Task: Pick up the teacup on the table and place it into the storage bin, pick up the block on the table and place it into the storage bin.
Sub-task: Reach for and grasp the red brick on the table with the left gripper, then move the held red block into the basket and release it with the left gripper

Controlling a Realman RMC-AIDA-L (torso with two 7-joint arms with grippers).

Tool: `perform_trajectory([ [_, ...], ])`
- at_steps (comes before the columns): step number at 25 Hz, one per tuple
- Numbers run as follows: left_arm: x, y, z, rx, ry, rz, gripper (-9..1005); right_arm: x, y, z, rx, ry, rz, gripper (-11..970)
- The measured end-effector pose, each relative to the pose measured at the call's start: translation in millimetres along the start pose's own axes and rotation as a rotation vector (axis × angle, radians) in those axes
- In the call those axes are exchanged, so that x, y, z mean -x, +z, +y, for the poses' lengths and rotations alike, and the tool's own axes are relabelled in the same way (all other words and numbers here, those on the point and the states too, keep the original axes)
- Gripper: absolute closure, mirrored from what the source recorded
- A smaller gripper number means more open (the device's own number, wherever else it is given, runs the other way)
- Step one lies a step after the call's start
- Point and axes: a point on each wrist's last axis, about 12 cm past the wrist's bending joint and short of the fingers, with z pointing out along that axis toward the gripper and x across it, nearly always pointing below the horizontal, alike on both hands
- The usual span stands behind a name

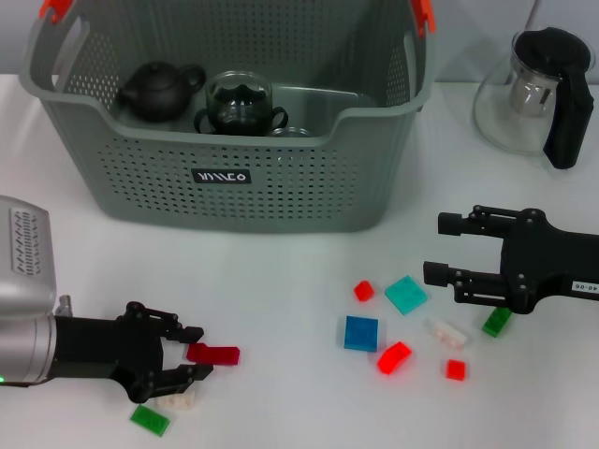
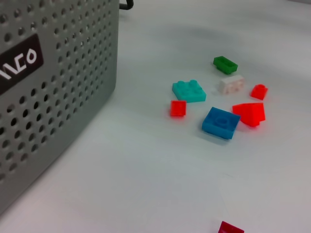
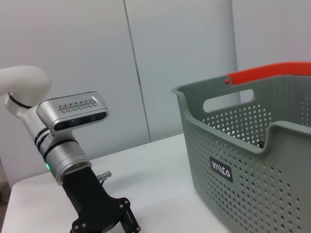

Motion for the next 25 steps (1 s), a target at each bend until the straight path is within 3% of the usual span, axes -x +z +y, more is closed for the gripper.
perform_trajectory([
  [14,2,0,3.2,0.006,-0.017,0.011,562,0,0,0.2,-0.001,0.001,-0.001,219],
  [19,4,-1,3.8,-0.004,-0.011,0.019,783,0,0,0.9,0.006,0.001,-0.003,219],
  [25,11,-11,4.5,-0.018,-0.034,0.003,798,1,0,1.0,0.01,0.0,-0.004,218],
])
